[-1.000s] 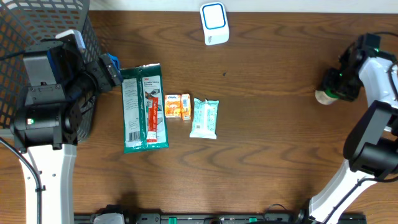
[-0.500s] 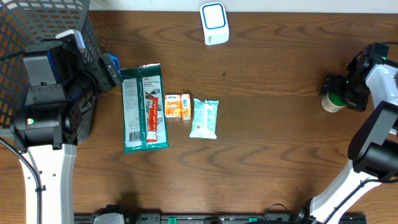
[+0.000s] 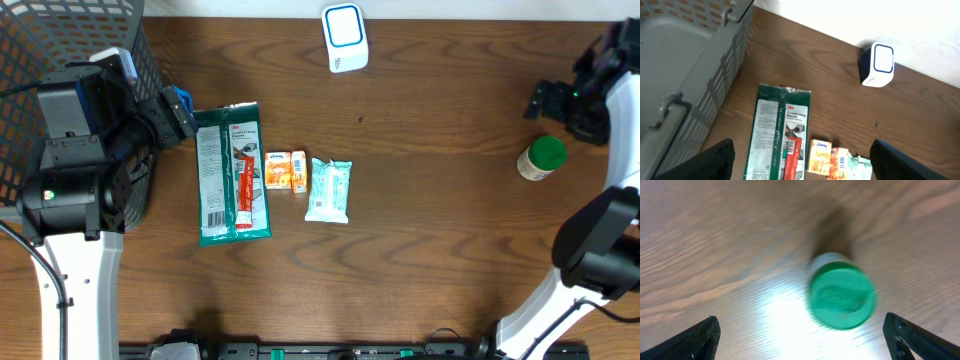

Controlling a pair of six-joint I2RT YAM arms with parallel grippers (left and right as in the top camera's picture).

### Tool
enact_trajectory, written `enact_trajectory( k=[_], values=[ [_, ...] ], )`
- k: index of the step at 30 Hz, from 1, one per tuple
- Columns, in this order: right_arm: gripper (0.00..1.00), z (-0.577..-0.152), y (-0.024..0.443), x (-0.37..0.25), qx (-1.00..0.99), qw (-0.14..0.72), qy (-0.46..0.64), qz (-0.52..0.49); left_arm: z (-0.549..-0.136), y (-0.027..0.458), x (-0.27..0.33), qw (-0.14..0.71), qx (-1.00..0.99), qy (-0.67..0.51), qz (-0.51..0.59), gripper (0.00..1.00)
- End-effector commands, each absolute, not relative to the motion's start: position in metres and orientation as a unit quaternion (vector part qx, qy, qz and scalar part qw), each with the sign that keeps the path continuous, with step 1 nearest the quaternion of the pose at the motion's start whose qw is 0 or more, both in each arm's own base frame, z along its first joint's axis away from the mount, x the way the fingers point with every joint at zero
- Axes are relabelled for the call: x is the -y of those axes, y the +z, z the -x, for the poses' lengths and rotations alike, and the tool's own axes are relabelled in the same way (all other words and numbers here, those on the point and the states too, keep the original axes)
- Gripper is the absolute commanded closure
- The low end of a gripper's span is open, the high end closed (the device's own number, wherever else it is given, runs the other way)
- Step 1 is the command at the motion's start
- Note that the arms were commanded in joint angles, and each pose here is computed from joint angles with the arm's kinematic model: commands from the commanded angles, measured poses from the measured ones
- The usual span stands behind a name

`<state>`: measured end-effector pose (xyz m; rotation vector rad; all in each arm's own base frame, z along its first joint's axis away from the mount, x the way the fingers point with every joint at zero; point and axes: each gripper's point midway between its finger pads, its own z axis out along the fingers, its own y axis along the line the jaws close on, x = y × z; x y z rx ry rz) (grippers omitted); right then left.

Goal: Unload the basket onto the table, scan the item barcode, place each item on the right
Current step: 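Carry the jar to the table's right side and release it, then move the right gripper to the mint-green wipes pouch and grasp it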

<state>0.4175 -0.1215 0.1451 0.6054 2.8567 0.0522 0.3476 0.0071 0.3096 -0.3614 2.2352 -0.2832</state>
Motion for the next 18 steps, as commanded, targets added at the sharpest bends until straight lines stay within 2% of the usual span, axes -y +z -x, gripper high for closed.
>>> enact_trajectory(
  k=[1,7,10,15,18],
  values=[
    [0.01,-0.425,0.159,0.073,-0.976,0.117,0.056,-0.172,-0.348,0.312,-0.008,0.42,-0.89,-0.112,0.139,0.13],
    [0.01,-0.425,0.154,-0.038,-0.978,0.089,0.171,-0.077,-0.348,0.312,-0.008,0.42,-0.89,-0.112,0.139,0.13],
    [0.03,-0.416,0.145,-0.085,-0.979,0.071,0.191,-0.028,-0.348,0.312,-0.008,0.42,-0.89,-0.112,0.139,0.13],
    [0.25,-0.395,0.123,-0.154,-0.978,0.052,0.195,0.055,-0.348,0.312,-0.008,0.42,-0.89,-0.112,0.139,0.13],
    [0.47,-0.382,0.11,-0.189,-0.974,0.051,0.196,0.101,-0.348,0.312,-0.008,0.42,-0.89,-0.112,0.139,0.13]
  ],
)
